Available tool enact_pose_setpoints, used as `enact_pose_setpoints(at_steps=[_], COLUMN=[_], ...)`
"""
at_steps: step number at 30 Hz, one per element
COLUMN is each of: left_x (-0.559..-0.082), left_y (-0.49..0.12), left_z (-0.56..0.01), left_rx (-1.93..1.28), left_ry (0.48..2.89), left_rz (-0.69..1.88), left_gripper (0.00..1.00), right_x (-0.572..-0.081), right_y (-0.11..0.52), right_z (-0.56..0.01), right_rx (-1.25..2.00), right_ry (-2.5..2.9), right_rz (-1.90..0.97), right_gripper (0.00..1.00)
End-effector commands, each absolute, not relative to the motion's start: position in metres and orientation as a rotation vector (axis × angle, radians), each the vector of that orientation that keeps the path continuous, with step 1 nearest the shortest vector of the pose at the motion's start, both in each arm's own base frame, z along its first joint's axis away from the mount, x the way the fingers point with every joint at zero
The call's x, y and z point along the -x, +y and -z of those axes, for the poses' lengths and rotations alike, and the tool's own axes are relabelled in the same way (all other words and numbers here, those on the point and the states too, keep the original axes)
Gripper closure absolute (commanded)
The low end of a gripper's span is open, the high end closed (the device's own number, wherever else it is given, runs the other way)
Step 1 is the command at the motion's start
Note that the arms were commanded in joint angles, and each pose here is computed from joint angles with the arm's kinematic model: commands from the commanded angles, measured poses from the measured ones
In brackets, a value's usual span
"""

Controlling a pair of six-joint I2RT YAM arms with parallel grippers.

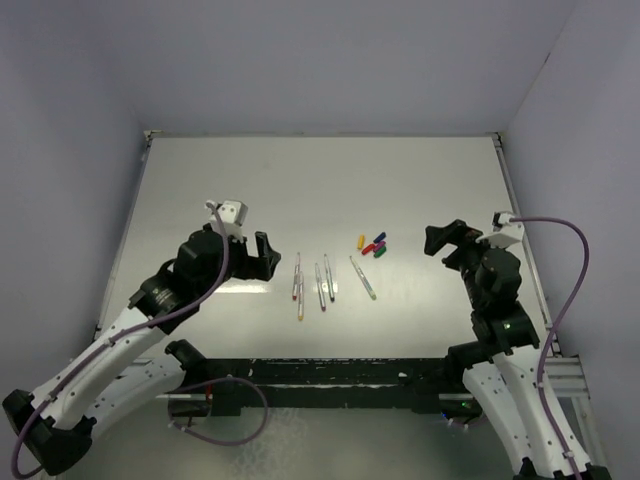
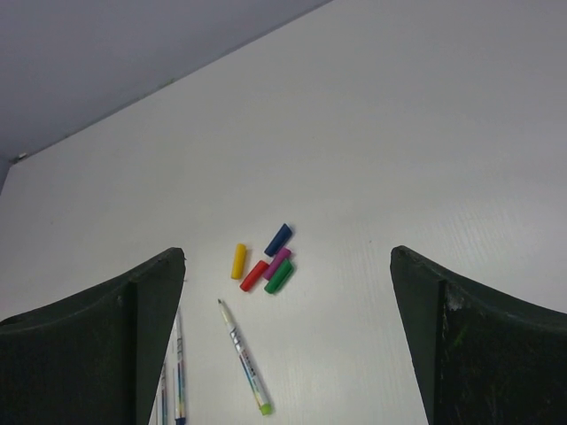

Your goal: Insert the pens into the pen caps

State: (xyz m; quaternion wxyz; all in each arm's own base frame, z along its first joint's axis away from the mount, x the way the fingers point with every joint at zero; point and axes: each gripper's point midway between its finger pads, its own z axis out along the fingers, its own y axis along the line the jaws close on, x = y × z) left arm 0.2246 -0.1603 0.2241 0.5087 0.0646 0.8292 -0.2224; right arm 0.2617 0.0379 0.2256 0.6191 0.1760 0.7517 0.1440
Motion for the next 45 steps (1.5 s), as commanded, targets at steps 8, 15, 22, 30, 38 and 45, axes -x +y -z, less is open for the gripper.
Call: enact_pose_setpoints(at_steps=[8, 15, 22, 30, 38, 45], left_x=[-0.25, -0.262, -0.271, -0.279, -0.285, -0.285], left_y=[-0.183, -0.187, -0.199, -0.214, -0.223, -0.223], left_z=[-0.214, -0.182, -0.149, -0.116, -0.091, -0.08], left_rx=[-0.151, -0.152, -0.183, -0.234, -0.241, -0.236], left_ry=[2.107, 2.2, 2.3, 2.395, 2.466, 2.486], left_rz=[0.506, 0.429, 0.391, 0.383, 0.365, 0.351], left_gripper=[0.01, 0.05, 0.46, 0.84, 0.55, 0.52], right_x=[-0.268, -0.272, -0.27, -0.265, -0.261, -0.259], right_y=[0.032, 0.039, 0.042, 0.043, 0.044, 0.045], right_z=[-0.242, -0.221, -0.219, -0.218, -0.215, -0.216], right_rx=[-0.379, -0.379, -0.363, -0.348, -0.335, -0.322], right_ry=[1.756, 1.848, 1.873, 1.876, 1.883, 1.881], right_rz=[-0.265, -0.274, -0.285, -0.288, -0.293, -0.3], right_gripper=[0.0, 0.06, 0.09, 0.1, 0.11, 0.11])
